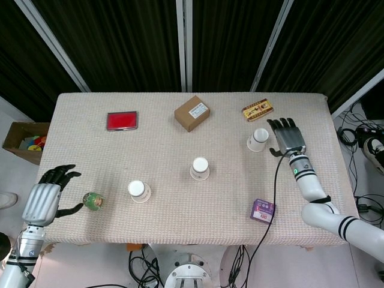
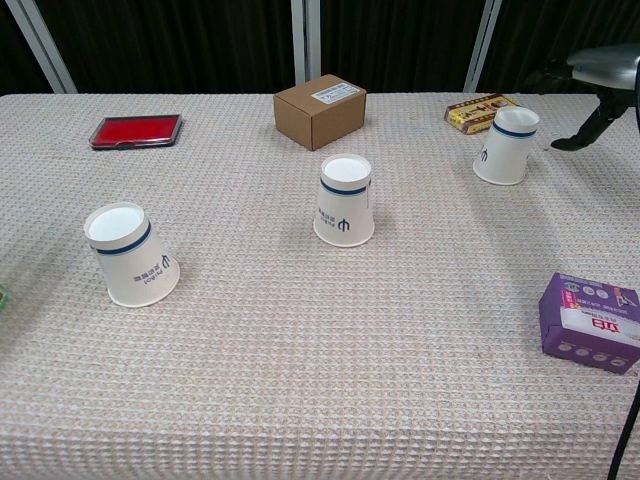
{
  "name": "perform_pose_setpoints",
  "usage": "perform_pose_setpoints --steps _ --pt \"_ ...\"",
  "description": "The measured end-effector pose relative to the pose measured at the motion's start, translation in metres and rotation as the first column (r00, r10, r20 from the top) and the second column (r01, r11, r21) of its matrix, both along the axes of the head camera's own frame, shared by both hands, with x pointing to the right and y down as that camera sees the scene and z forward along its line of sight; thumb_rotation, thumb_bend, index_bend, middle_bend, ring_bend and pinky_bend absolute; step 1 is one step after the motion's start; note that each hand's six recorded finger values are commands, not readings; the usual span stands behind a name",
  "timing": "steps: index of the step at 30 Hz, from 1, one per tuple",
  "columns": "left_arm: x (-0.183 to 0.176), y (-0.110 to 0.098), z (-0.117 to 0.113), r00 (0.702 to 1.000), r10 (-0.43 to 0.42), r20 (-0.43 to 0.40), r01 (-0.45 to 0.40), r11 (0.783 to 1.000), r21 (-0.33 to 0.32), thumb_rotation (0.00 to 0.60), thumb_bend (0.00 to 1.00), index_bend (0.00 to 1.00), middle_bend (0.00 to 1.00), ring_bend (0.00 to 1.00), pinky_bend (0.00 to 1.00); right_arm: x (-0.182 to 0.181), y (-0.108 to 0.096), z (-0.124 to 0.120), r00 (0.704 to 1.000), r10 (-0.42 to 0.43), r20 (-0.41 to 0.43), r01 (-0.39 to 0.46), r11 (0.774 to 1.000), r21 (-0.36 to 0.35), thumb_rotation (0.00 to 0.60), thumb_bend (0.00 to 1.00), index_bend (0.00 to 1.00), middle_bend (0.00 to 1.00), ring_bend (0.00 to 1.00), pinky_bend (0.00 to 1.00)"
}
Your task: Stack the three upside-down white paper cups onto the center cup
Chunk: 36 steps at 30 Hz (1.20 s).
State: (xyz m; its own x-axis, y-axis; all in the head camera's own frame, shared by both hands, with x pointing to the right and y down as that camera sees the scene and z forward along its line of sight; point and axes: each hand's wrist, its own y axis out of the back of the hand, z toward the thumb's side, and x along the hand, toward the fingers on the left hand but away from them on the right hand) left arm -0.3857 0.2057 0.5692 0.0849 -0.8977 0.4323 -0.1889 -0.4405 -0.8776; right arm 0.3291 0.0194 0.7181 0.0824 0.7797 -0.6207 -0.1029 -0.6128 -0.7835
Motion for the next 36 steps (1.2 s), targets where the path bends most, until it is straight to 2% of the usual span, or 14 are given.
perform_pose_setpoints --steps 3,13,20,23,26,31,34,36 --pt "-0.003 0.001 -0.002 1.000 -0.007 0.006 0.007 1.000 0.007 0.600 0.10 0.27 0.11 0.13 0.18 -0.004 -0.003 0.008 1.000 -0.007 -0.005 0.007 1.000 -0.002 0.600 0.35 0.21 0.24 0.06 0.09" --pt "-0.013 0.007 -0.010 0.999 -0.039 0.019 0.039 0.999 0.017 0.600 0.10 0.27 0.11 0.13 0.18 -0.021 -0.010 0.028 0.999 -0.035 0.013 0.035 0.999 0.000 0.600 0.36 0.31 0.29 0.10 0.09" --pt "-0.013 0.008 -0.009 0.999 -0.038 0.018 0.038 0.999 0.007 0.600 0.10 0.27 0.11 0.13 0.18 -0.028 -0.008 0.027 0.996 -0.080 0.037 0.079 0.996 0.032 0.600 0.40 0.47 0.39 0.19 0.12" --pt "-0.014 0.009 -0.008 0.999 -0.037 0.018 0.037 0.999 0.004 0.600 0.10 0.27 0.11 0.13 0.18 -0.029 -0.008 0.021 0.994 -0.100 0.052 0.096 0.993 0.072 0.600 0.41 0.50 0.41 0.20 0.13" --pt "-0.015 0.010 -0.007 0.999 -0.038 0.020 0.038 0.999 0.002 0.600 0.10 0.27 0.11 0.13 0.18 -0.030 -0.008 0.007 0.989 -0.109 0.097 0.096 0.987 0.126 0.600 0.41 0.50 0.41 0.20 0.13" --pt "-0.014 0.009 -0.007 0.999 -0.035 0.020 0.035 0.999 0.001 0.600 0.10 0.27 0.11 0.13 0.18 -0.038 -0.001 -0.031 0.962 -0.128 0.240 0.075 0.973 0.217 0.600 0.41 0.50 0.40 0.20 0.13" --pt "-0.013 0.009 -0.007 0.999 -0.029 0.015 0.029 1.000 0.003 0.600 0.10 0.27 0.11 0.13 0.18 -0.048 0.006 -0.053 0.929 -0.136 0.345 0.052 0.970 0.239 0.600 0.41 0.50 0.40 0.19 0.14" --pt "-0.012 0.009 -0.007 1.000 -0.026 0.012 0.026 1.000 0.004 0.600 0.10 0.27 0.11 0.13 0.18 -0.058 0.014 -0.066 0.892 -0.131 0.433 0.033 0.973 0.227 0.600 0.41 0.50 0.40 0.19 0.15"
